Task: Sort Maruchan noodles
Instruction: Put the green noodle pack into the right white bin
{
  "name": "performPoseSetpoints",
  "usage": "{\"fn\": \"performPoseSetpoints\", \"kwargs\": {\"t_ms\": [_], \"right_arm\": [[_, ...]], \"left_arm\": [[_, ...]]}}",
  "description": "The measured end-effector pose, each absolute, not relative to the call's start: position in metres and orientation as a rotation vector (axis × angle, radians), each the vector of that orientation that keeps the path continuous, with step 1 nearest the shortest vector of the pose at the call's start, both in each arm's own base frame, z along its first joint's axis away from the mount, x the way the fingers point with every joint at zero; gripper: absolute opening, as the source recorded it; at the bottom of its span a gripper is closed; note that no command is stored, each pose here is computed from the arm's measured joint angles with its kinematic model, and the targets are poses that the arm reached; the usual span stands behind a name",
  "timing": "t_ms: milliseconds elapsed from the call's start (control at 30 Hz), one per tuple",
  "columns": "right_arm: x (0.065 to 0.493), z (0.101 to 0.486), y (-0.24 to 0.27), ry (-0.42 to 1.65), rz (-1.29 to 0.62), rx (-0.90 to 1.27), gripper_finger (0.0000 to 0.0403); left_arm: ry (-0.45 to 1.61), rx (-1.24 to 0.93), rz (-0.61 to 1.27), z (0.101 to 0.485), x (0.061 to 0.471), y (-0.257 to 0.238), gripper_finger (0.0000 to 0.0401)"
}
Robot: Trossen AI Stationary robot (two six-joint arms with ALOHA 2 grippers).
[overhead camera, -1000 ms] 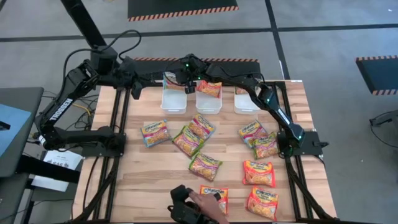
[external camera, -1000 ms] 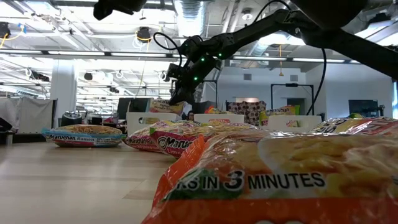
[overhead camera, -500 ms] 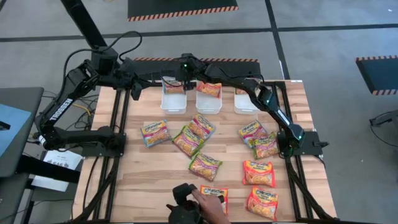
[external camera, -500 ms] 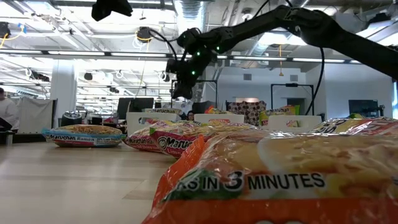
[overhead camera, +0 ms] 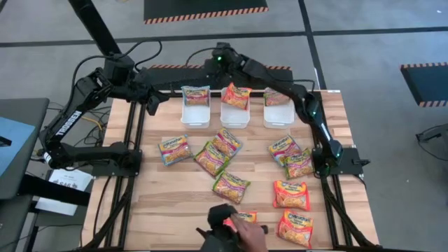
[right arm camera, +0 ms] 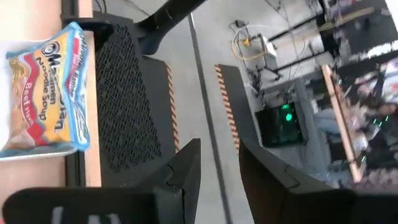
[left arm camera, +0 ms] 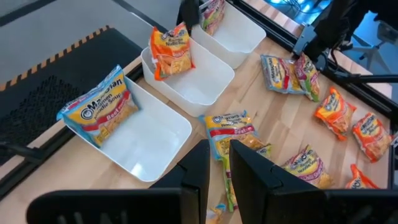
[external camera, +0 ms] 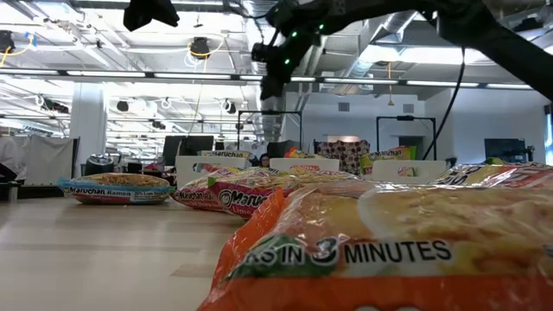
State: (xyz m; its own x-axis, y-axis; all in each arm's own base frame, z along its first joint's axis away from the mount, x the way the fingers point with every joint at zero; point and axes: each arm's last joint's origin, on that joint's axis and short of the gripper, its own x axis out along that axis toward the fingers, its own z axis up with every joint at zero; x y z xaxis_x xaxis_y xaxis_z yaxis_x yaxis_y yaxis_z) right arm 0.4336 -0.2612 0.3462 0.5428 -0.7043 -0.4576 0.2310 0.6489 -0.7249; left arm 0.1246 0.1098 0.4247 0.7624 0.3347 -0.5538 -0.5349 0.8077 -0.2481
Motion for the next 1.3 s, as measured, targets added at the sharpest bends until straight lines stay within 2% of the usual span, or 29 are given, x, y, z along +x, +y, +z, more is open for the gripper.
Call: {"fn": "performPoseSetpoints", "kwargs": {"t_ms": [400,800,1067,1200,1300], "right_arm": [[0.366,0.411,-0.241,0.781,-0.739,-0.29,0.0132],[0.308,0.477,-0.173,0.663,-0.753,-0.108,0.0132],[0.28,0.478,-0.129,0.811,-0.719,0.068,0.0132],[0.277,0.466,-0.108,0.953,-0.71,0.159,0.0132],[0.289,0.455,-0.09,0.972,-0.682,0.187,0.0132]], "left_arm": [[0.514,-0.403,0.48,0.425,0.125,0.11,0.0047],[0.523,-0.365,0.453,0.425,0.125,0.109,0.0047],[0.514,-0.396,0.33,0.425,0.126,0.106,0.0047],[0.519,-0.414,0.244,0.424,0.126,0.103,0.0047],[0.517,-0.429,0.205,0.423,0.126,0.101,0.0047]]}}
